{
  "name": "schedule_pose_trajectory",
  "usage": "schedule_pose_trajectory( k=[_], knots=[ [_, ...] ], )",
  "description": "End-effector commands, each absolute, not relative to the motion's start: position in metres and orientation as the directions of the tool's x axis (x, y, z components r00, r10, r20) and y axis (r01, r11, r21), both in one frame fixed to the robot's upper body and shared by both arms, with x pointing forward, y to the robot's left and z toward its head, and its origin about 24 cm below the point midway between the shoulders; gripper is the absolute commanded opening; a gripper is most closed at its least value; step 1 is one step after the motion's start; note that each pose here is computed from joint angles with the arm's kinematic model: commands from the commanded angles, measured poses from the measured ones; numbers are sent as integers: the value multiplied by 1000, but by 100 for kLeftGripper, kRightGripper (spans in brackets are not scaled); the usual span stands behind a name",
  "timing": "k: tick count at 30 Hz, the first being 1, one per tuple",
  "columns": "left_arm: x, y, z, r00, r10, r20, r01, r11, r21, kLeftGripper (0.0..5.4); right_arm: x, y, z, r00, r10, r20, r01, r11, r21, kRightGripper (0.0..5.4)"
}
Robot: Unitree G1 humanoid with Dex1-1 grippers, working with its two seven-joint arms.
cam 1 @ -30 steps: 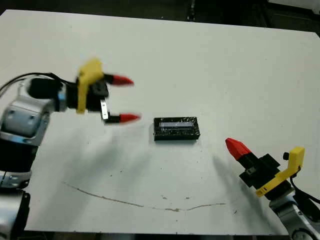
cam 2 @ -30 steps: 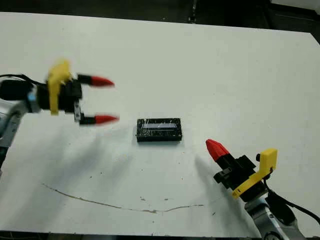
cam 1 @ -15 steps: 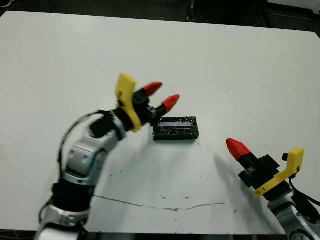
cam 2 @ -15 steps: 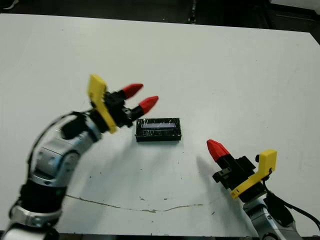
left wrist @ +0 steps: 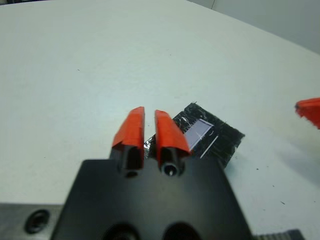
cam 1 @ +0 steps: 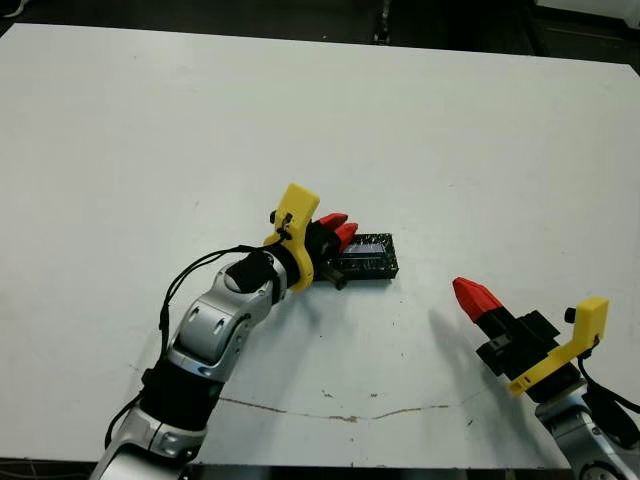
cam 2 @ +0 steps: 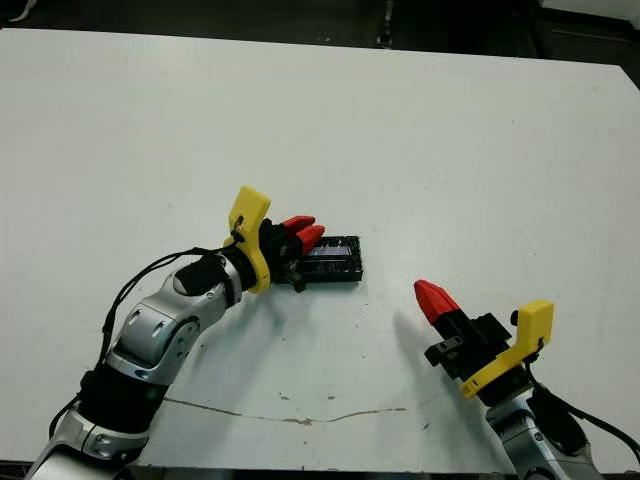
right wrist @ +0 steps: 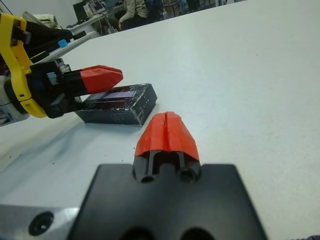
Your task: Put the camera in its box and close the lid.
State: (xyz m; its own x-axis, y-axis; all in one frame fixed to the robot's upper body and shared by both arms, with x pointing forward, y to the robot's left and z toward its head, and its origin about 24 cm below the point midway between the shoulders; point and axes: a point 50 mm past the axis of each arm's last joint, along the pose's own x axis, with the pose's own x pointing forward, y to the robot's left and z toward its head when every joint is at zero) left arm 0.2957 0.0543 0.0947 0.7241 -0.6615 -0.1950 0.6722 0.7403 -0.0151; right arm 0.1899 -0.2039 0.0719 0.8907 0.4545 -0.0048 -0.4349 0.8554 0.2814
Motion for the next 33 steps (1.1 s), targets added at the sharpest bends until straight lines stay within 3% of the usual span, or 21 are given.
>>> schedule_pose_trajectory(
  k=[1,8,14,17,20,26,29,33],
  knots=[
    [286,61,57,682,-630,-371,667,744,-37,0,187,-207,72,894,448,-23,-424,860,283,0],
    [275,62,41,650,-586,-484,657,753,-30,0,187,-207,73,893,450,-21,-427,859,282,0],
    [273,65,42,647,-584,-490,657,754,-31,0,187,-207,73,894,448,-27,-424,863,274,0],
    [276,68,59,681,-630,-373,658,750,-68,0,188,-207,74,896,444,-20,-423,865,268,0],
    [278,76,87,734,-653,-188,651,755,-78,0,189,-207,74,896,443,5,-426,858,287,0],
    [271,115,147,819,-524,232,537,843,8,0,189,-205,78,932,360,51,-359,891,278,0],
    [267,141,155,848,-407,340,423,906,29,0,190,-204,84,955,276,107,-293,934,203,0],
    [261,167,146,874,-296,386,308,951,33,0,191,-204,91,972,179,154,-199,972,124,0]
  ],
)
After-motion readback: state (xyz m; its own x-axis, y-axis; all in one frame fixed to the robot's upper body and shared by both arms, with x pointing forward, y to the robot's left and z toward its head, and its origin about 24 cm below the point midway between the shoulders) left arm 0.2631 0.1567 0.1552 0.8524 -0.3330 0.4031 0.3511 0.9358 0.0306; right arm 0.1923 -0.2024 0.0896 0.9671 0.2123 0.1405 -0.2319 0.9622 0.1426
